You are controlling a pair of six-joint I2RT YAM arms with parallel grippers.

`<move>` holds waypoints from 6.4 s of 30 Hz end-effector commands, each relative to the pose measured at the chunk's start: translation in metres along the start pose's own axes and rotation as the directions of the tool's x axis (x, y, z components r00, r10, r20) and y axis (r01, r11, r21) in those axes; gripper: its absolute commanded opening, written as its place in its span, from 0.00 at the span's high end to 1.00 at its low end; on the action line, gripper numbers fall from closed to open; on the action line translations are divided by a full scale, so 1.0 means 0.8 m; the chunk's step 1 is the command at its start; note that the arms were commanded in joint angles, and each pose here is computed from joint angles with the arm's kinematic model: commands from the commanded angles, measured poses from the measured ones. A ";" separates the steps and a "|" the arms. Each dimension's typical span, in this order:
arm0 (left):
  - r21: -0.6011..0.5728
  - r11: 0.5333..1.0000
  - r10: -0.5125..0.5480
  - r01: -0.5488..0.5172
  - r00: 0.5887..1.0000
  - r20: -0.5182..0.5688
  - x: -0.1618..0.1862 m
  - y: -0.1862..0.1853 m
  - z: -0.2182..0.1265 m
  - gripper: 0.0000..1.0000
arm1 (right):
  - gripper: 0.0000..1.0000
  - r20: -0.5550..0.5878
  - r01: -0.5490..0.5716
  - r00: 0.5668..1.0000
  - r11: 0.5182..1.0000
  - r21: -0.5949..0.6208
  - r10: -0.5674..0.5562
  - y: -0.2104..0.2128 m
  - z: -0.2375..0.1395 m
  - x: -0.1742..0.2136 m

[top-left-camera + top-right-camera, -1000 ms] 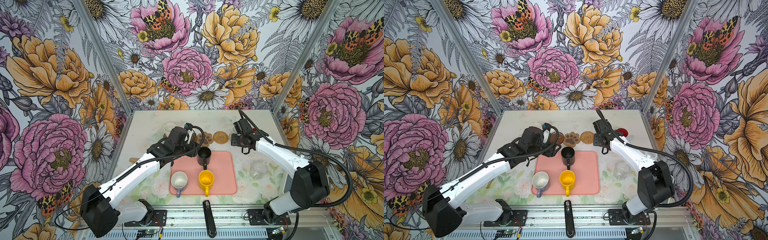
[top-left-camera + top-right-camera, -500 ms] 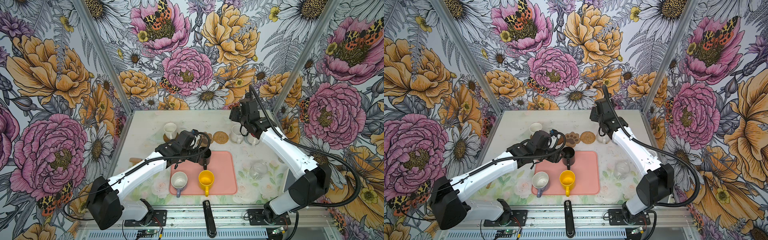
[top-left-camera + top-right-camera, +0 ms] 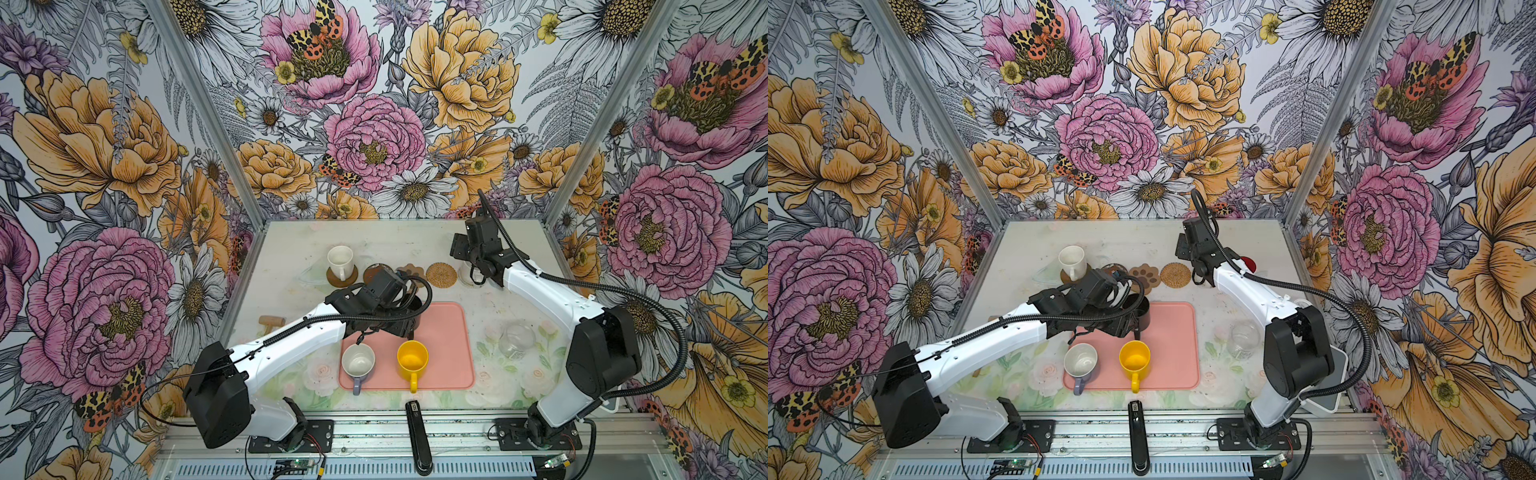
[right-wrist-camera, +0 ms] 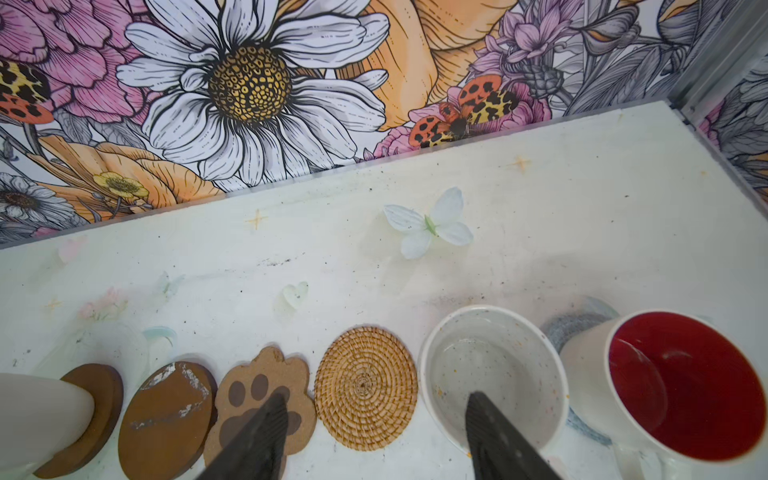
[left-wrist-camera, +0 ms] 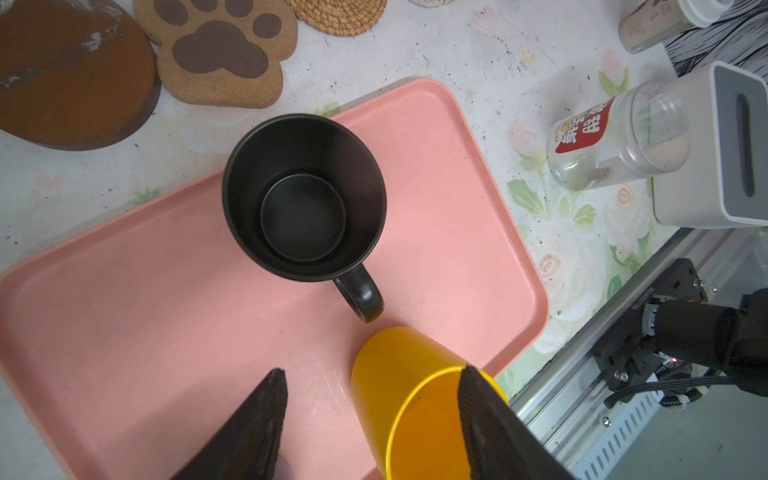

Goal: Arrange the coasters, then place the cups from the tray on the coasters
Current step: 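Raise the right gripper while the left gripper moves over the black mug, then lower the left gripper onto the black mug on the tray and grasp it, then lift the black mug with the left gripper and carry it toward the cork coaster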

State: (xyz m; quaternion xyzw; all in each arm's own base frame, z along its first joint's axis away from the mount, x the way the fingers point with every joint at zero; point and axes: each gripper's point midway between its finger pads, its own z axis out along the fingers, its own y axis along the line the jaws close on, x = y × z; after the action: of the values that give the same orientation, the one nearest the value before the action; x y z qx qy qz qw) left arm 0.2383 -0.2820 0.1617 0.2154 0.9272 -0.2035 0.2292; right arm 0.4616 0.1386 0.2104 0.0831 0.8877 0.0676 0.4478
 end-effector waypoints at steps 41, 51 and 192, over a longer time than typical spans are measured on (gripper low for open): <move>-0.080 0.986 -0.161 0.149 0.971 -0.177 0.010 0.009 0.092 0.31 | 0.30 0.080 -0.100 0.992 0.995 -0.010 0.101 -0.021 0.008 -0.013; -0.126 0.975 -0.202 0.182 0.964 -0.172 0.008 0.026 0.102 0.32 | 0.30 0.075 -0.106 0.992 0.994 -0.011 0.106 -0.023 0.011 -0.011; -0.370 0.871 -0.293 0.325 0.946 0.140 -0.142 0.213 0.093 1.00 | 0.32 0.051 -0.131 0.990 0.990 -0.054 0.134 -0.018 0.021 -0.009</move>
State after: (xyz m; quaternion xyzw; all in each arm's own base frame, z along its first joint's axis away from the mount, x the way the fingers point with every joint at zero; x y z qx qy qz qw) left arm 0.4232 -0.2086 0.0881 0.0139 0.9746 -0.0484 0.2182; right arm 0.4738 0.1238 0.2022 0.1280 0.8695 0.1127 0.4636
